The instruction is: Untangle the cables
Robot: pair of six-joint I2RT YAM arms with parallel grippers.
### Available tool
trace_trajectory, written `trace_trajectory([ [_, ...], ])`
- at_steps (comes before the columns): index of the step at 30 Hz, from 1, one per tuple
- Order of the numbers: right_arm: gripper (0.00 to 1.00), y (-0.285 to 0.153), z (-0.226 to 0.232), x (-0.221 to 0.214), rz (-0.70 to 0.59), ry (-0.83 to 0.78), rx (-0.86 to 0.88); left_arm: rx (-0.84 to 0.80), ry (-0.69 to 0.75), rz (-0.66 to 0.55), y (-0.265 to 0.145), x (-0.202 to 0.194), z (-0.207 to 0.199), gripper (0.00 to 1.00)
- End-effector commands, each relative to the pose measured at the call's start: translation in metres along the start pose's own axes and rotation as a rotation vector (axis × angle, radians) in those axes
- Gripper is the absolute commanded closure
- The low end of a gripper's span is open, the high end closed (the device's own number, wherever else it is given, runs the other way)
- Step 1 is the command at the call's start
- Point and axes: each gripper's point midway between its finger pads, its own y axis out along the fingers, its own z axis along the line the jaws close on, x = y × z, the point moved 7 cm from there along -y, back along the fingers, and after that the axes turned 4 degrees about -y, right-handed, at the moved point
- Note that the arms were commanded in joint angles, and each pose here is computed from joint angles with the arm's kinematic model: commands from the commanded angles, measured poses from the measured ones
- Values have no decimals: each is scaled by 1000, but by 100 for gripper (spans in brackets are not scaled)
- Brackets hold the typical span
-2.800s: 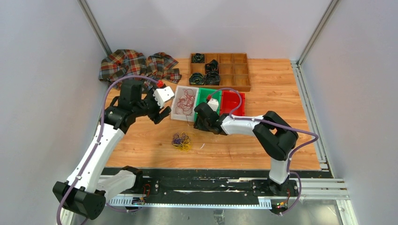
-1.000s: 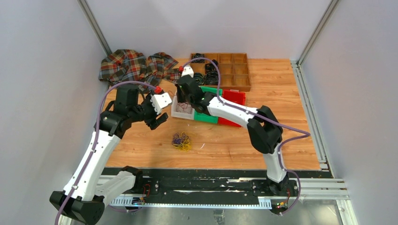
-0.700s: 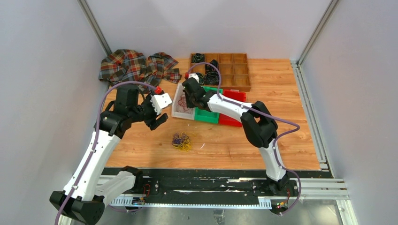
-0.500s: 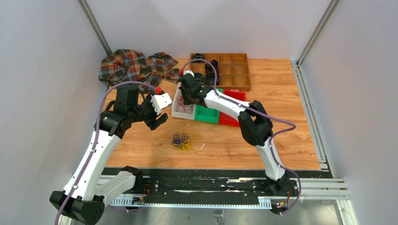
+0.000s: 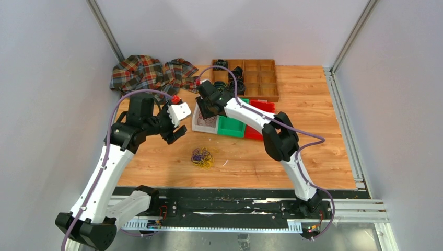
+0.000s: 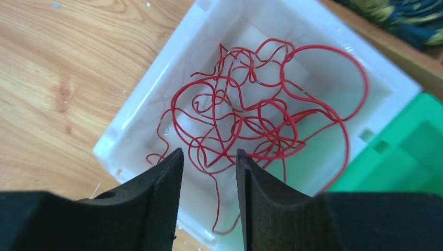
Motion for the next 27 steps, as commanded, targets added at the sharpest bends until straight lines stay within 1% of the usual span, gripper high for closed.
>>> trace_trajectory([
  [1, 56, -61, -9, 43, -125, -29, 16, 12, -7, -32, -5, 10, 5, 29],
  [5, 52, -85, -8, 55, -165, -47, 55, 15, -18, -30, -6, 9, 7, 29],
  [7, 51, -90, -12, 57, -169, -49, 51, 16, -22, -28, -6, 9, 7, 29],
  [13, 51, -73, -33, 50, -141, -31, -48, 20, -33, -23, -7, 6, 8, 29],
  [16, 56, -56, -46, 45, -120, -29, -103, 16, -37, -23, -8, 5, 7, 29],
  [18, 59, -43, -48, 44, -121, -55, -123, 13, -38, -26, -8, 5, 7, 29],
  [23, 69, -11, -41, 38, -89, -96, -130, 11, -46, -26, -6, 4, 7, 29],
  [27, 73, 13, -33, 16, -21, -129, -130, 12, -58, -20, -6, 2, 8, 28],
])
